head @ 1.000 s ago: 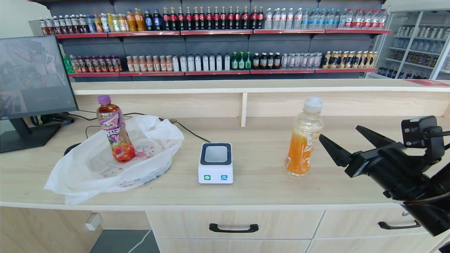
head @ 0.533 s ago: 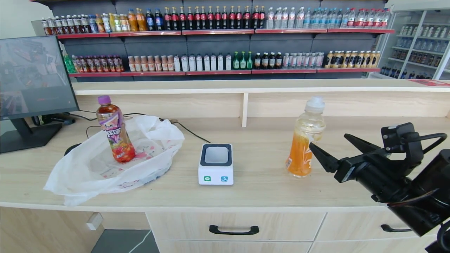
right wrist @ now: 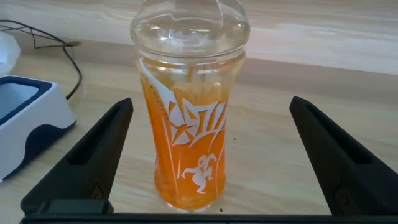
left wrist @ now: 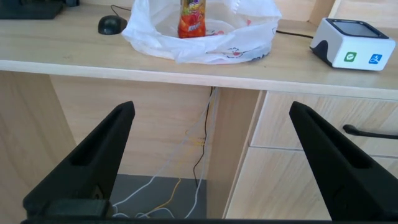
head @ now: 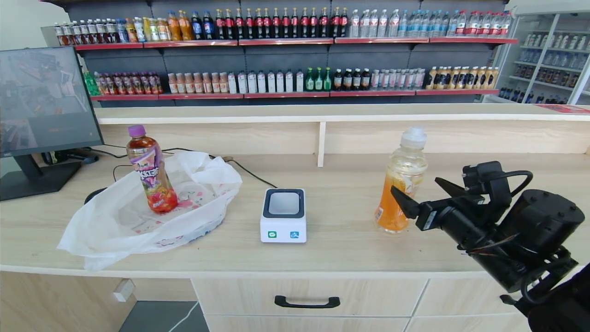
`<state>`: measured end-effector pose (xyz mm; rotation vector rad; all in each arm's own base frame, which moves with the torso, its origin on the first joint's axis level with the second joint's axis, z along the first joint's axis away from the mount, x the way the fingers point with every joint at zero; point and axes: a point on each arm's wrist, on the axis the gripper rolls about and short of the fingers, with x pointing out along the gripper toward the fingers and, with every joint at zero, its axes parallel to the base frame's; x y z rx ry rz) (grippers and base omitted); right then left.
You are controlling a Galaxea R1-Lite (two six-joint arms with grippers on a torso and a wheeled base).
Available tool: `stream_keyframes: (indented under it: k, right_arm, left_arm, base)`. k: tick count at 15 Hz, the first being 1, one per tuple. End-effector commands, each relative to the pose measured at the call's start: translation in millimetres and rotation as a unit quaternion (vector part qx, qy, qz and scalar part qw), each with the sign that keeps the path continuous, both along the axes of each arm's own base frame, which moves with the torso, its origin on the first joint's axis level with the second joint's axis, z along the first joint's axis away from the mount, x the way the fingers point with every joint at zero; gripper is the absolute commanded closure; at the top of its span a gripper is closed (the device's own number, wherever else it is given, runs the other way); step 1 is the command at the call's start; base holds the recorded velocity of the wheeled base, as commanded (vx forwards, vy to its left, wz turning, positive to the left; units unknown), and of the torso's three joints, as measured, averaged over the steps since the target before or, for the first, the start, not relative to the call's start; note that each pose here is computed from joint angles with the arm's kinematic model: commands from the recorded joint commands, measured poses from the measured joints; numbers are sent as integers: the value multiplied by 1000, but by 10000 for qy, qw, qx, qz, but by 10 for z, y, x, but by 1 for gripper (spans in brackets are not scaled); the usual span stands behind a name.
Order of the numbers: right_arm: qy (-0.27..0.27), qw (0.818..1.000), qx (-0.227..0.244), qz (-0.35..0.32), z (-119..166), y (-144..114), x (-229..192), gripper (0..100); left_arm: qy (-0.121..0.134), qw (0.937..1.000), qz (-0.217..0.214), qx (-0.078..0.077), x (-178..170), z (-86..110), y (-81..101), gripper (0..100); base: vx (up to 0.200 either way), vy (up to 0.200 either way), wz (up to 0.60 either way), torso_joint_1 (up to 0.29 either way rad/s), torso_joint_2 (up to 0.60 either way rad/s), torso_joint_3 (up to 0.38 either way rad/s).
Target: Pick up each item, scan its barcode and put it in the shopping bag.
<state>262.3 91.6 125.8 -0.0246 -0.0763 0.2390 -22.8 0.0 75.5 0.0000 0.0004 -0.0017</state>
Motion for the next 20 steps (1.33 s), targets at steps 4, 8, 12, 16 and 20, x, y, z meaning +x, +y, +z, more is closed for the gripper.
stream_keyframes:
  k: [4, 8, 12, 16, 20]
  right_arm:
    - [237, 9996, -43, -143, -177, -21, 176, 0]
    - [215, 9989, 149, -394, -195, 0, 292, 0]
    - [158, 9982, 261, -518, -208, 60, 390, 0]
    - [126, 9988, 274, -379, -218, 164, 421, 0]
    - [98, 9988, 286, -385, -227, 182, 468, 0]
  left_arm:
    - [-2, 10000, 1, 0, 0, 0, 0, 0]
    - [-2, 10000, 1, 0, 0, 0, 0, 0]
    - [-2, 10000, 1, 0, 0, 0, 0, 0]
    - [-2, 10000, 1, 0, 0, 0, 0, 0]
    - [-2, 10000, 9, 0, 0, 0, 0, 0]
  base:
    - [0, 0, 0, 0, 0, 0]
    - [0, 0, 0, 0, 0, 0]
    - [0, 0, 0, 0, 0, 0]
    - [0, 0, 0, 0, 0, 0]
    - [0, 0, 0, 0, 0, 0]
